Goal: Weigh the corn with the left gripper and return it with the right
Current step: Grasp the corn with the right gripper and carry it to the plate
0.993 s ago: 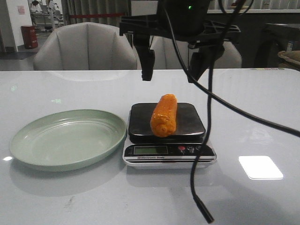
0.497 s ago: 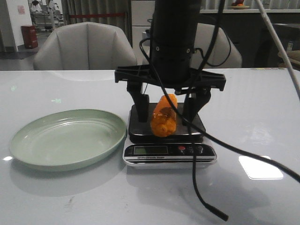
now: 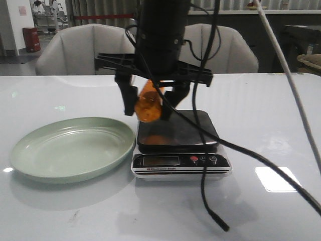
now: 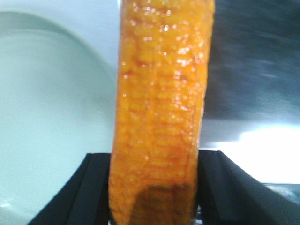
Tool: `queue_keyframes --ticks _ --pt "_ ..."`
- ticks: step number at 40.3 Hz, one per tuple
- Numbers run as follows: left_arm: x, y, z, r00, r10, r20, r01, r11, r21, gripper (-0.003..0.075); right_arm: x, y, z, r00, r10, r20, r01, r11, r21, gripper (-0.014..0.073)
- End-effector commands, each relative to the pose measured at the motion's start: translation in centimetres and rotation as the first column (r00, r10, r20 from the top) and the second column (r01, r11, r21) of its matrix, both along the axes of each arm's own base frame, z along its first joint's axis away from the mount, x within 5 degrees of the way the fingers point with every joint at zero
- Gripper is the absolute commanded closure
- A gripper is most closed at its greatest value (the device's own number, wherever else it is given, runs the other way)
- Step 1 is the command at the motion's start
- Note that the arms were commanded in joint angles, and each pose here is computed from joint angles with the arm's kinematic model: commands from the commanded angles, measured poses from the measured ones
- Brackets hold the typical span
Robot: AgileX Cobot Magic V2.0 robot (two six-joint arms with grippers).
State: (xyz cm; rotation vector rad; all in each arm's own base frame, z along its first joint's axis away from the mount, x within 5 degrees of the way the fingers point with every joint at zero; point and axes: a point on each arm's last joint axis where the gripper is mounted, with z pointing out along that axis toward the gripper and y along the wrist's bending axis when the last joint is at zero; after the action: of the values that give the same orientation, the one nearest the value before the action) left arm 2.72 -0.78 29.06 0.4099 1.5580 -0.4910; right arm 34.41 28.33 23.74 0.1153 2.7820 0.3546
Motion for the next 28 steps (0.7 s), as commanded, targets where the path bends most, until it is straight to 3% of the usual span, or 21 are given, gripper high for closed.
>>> queue_keyframes --ticks 1,7,14,17,24,28 --pt "-0.2 -0.1 1.5 0.997 -0.020 0.078 0.024 0.998 -0.049 0.0606 -0.9 1.9 4.1 0.989 0.071 0.133 -0.085 0.991 0.100 0.0458" --pt "-0.2 -0.1 1.5 0.997 -0.020 0.078 0.024 0.998 -0.049 0.0606 -1.6 4.7 2.8 0.981 0.131 0.142 -0.154 0.974 0.165 0.0458" --pt "-0.2 -0.1 1.5 0.997 -0.020 0.078 0.024 0.998 -0.049 0.0606 -1.7 6.6 0.3 0.986 0.135 0.094 -0.152 0.967 0.203 0.0447" --pt "-0.2 -0.1 1.5 0.997 -0.020 0.078 0.024 0.998 -0.049 0.0606 -1.7 7.0 -0.5 0.987 0.142 0.073 -0.154 0.969 0.195 0.0393" --pt "-0.2 -0.1 1.5 0.997 -0.020 0.078 0.024 0.998 -0.049 0.0606 -2.0 8.5 -1.4 0.982 0.181 0.062 -0.189 0.964 0.186 0.0145" --pt "-0.2 -0.1 1.5 0.997 -0.020 0.078 0.024 0.998 -0.049 0.0606 -2.3 8.9 -1.3 0.980 0.190 0.066 -0.199 0.961 0.191 0.0063"
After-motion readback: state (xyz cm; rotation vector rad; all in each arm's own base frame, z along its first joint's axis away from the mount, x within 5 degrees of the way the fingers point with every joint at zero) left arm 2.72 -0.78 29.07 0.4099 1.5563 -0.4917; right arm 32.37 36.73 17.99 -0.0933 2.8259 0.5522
